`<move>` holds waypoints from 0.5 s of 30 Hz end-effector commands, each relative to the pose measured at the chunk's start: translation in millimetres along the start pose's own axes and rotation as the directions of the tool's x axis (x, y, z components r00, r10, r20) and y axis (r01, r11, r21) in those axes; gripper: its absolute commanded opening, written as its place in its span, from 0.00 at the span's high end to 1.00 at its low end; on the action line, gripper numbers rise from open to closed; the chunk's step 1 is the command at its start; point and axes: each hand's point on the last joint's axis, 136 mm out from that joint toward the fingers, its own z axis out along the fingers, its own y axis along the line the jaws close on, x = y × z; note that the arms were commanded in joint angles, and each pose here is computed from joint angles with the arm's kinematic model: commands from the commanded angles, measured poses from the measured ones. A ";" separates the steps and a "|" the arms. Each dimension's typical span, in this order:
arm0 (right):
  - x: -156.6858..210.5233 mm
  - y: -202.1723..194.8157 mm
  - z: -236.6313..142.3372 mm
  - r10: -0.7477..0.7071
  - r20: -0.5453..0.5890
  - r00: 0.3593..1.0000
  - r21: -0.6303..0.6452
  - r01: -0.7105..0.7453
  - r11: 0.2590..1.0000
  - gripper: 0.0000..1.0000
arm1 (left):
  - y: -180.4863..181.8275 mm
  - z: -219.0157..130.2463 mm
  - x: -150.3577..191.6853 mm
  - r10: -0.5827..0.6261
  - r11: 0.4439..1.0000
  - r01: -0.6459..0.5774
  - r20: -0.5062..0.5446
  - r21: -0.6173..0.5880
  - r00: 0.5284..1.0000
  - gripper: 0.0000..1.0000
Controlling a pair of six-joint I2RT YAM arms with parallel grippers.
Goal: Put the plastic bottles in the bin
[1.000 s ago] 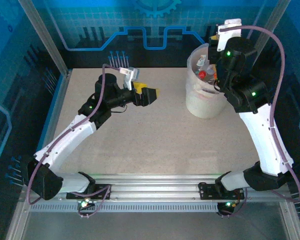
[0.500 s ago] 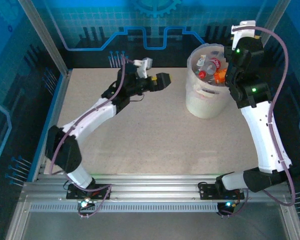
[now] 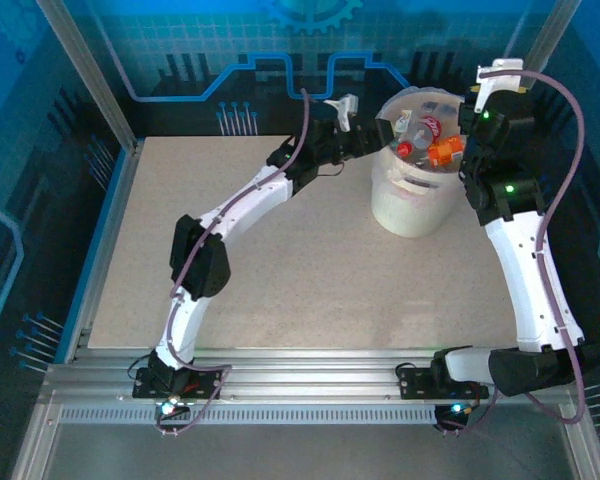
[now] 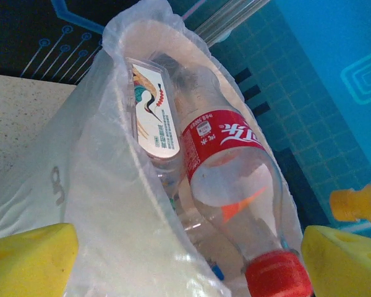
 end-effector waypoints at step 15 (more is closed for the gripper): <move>18.4 16.7 35.1 0.022 -0.011 1.000 0.041 -0.021 0.999 0.65 | 42.0 26.9 7.1 0.015 0.992 -0.019 -0.033 -0.124 0.999 0.31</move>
